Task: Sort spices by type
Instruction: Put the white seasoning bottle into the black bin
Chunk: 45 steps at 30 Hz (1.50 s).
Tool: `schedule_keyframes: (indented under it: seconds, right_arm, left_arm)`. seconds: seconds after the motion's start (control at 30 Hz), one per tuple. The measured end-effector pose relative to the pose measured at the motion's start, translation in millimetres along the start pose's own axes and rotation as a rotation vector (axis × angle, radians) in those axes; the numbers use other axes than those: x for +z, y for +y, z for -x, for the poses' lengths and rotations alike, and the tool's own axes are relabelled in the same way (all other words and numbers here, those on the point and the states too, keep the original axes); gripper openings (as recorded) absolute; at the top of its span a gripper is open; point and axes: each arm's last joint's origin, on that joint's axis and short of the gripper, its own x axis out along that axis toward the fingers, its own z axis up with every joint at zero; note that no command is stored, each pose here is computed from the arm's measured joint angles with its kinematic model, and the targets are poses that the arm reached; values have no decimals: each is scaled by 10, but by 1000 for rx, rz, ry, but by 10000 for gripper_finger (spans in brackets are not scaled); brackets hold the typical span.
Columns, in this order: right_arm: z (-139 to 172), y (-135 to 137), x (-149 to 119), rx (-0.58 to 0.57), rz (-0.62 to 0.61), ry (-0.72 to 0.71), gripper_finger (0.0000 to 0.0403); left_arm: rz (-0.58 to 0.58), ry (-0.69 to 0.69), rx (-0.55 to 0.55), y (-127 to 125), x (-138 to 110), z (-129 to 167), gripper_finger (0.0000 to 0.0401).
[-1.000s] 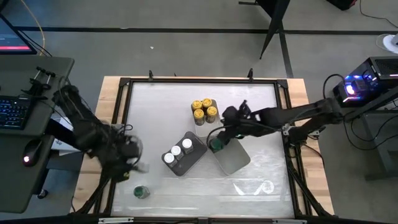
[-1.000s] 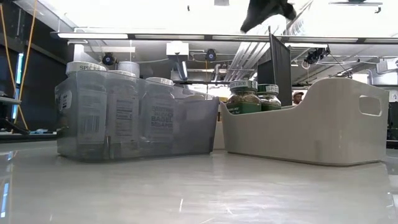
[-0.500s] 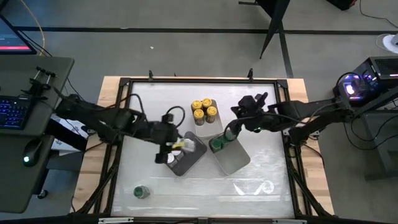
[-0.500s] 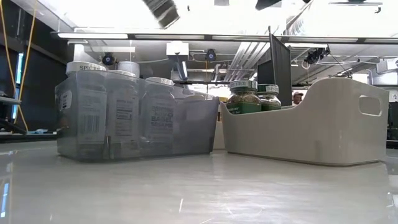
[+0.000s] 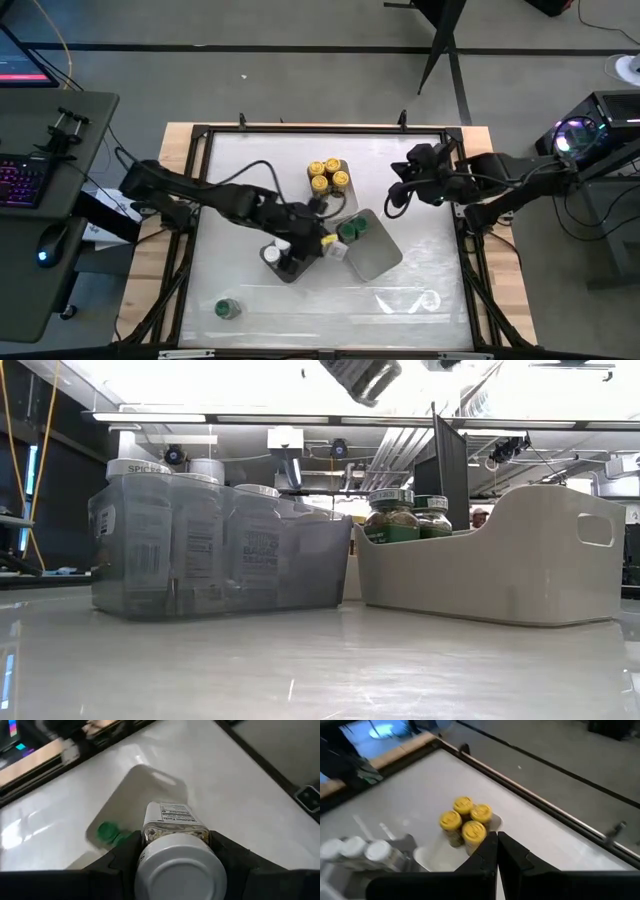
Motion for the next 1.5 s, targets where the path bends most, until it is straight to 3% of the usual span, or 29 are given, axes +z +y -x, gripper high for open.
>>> schedule_keyframes:
  seconds: [0.1, 0.2, 0.33, 0.63, 0.87, 1.33, 1.5]
  right_arm:
    - [2, -50, -51, -41, 7, 42, 0]
    - [6, -87, -86, -69, -15, 72, 0]
    - [9, -99, -100, -80, -37, 82, 0]
    - [0, -102, -88, -89, -49, 70, 0]
    - [-7, -95, -90, -91, -58, 69, 0]
    - [-10, -94, -89, -98, -75, 61, 0]
    - [-10, -93, -88, -97, -77, 61, 0]
  left_arm:
    - [-79, 26, -63, -11, 38, -110, 170]
    - [-183, 214, -47, -16, -72, -171, 170]
    - [-212, 312, -76, 74, -174, -172, 170]
    - [-256, 373, -191, 192, -326, -256, 170]
    - [-301, 424, -279, 148, -426, -555, 170]
    - [-324, 543, -341, 116, -606, -857, 170]
    - [-302, 576, -316, 112, -640, -936, 232]
